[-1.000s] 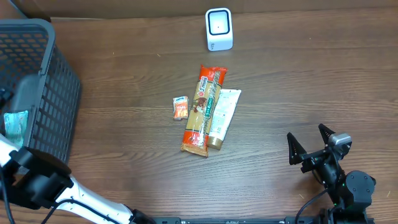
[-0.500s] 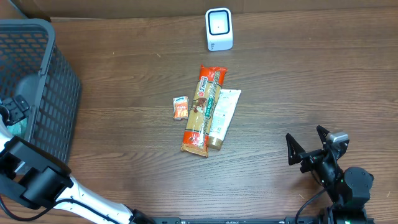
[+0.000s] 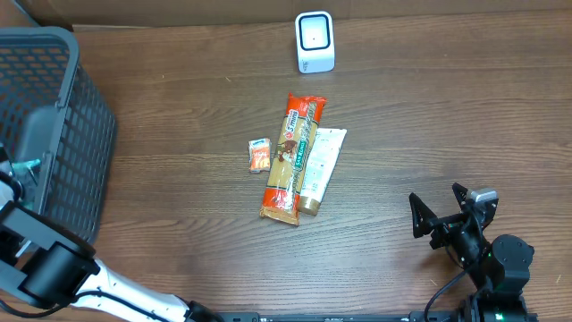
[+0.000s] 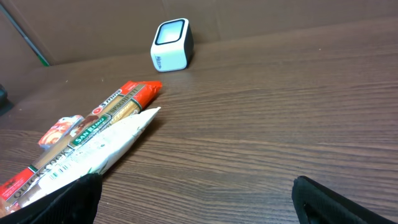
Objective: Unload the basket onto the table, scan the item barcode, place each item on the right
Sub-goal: 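Reach the left gripper into the basket and grasp the green packet, then carry the green packet out and release it right of the tube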
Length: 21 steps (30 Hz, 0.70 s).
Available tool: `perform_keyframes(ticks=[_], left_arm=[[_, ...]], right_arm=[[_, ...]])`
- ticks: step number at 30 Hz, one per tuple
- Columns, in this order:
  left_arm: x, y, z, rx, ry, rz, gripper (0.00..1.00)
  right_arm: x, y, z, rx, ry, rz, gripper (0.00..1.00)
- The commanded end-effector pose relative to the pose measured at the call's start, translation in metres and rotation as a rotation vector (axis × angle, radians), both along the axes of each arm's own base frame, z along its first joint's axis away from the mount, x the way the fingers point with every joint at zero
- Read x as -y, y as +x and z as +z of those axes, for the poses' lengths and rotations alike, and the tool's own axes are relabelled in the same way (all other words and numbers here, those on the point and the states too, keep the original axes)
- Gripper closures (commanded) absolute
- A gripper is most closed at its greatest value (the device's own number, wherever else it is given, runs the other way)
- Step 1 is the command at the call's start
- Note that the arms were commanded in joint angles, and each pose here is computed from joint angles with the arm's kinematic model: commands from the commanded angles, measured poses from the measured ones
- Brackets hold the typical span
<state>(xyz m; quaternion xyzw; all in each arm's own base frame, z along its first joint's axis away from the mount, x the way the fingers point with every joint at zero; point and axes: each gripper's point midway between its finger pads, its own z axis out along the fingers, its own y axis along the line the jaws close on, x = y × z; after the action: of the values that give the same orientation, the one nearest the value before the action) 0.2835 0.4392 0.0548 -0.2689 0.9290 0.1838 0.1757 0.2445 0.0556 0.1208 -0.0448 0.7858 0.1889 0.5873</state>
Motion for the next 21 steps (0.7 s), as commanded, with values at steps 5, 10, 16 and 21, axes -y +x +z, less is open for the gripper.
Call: perform_keyframes(ticks=[5,10,16,21], left_arm=[[0.007,-0.019,-0.032,-0.03,-0.006,-0.009,0.19],[0.01,-0.017,-0.036,-0.018,-0.01,-0.015,0.46],[0.021,0.001,-0.034,0.094,-0.079,0.007,0.96],[0.043,0.027,-0.013,0.216,-0.181,0.024,0.96]], right_arm=[[-0.004,-0.001,-0.001,-0.002,0.009,0.019,0.0],[-0.004,-0.001,0.0,-0.008,0.03,0.018,0.0],[-0.004,-0.001,0.0,-0.007,0.03,0.018,0.0],[-0.004,-0.001,0.0,-0.004,0.029,0.018,0.0]])
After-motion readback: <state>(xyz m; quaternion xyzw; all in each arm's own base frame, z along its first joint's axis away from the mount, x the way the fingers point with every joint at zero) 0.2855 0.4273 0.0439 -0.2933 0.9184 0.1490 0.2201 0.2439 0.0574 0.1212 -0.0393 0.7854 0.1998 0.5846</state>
